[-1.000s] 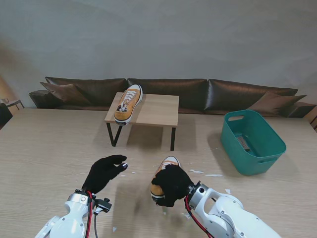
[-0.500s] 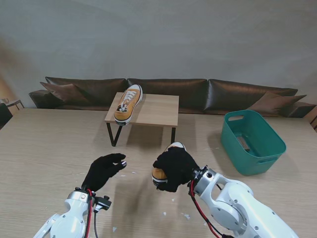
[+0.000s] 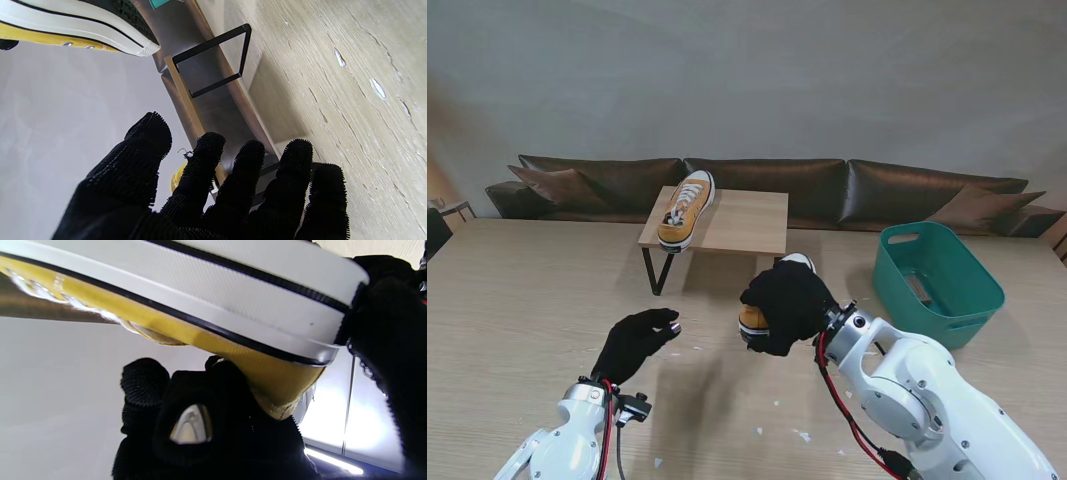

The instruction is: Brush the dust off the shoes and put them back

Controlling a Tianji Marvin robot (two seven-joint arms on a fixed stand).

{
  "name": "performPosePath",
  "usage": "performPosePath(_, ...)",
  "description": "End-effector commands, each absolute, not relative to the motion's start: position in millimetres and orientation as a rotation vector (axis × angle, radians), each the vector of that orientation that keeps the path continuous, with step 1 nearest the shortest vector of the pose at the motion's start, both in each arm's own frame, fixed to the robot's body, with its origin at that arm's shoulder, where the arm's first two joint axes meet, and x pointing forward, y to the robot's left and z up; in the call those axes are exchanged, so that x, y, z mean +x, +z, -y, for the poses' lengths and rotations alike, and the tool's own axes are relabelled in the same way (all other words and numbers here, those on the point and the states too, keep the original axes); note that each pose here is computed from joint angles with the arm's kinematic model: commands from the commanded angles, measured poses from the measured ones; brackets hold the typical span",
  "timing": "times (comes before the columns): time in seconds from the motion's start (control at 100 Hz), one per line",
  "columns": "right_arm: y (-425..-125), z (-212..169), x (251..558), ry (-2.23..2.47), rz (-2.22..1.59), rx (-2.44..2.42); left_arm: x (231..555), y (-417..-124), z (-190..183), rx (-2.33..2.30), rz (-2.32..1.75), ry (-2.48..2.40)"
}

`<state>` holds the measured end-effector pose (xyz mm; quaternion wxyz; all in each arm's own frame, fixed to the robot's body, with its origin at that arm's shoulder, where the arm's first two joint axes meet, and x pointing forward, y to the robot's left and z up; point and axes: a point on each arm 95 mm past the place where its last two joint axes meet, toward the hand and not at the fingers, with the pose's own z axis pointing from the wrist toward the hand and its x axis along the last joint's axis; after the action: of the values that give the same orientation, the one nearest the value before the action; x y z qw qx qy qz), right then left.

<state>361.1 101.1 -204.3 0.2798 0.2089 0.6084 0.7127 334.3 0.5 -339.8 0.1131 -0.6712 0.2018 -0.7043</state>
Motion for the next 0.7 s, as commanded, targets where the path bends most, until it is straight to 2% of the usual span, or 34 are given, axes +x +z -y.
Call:
performPosePath(0.0,-188,-104,361,1.917,-1.603,0.521,334,-341,3,-1.988,-0.602,-2.067)
performPosePath(0.32,-171,-109,379,1.898,-1.511,0.439,336,-343,3,-1.999,-0.607,-2.06)
performPosePath(0.69,-184,-125,430,1.911,-1.375,0.317,339,-346,5,-2.027,-0.604,-2.026)
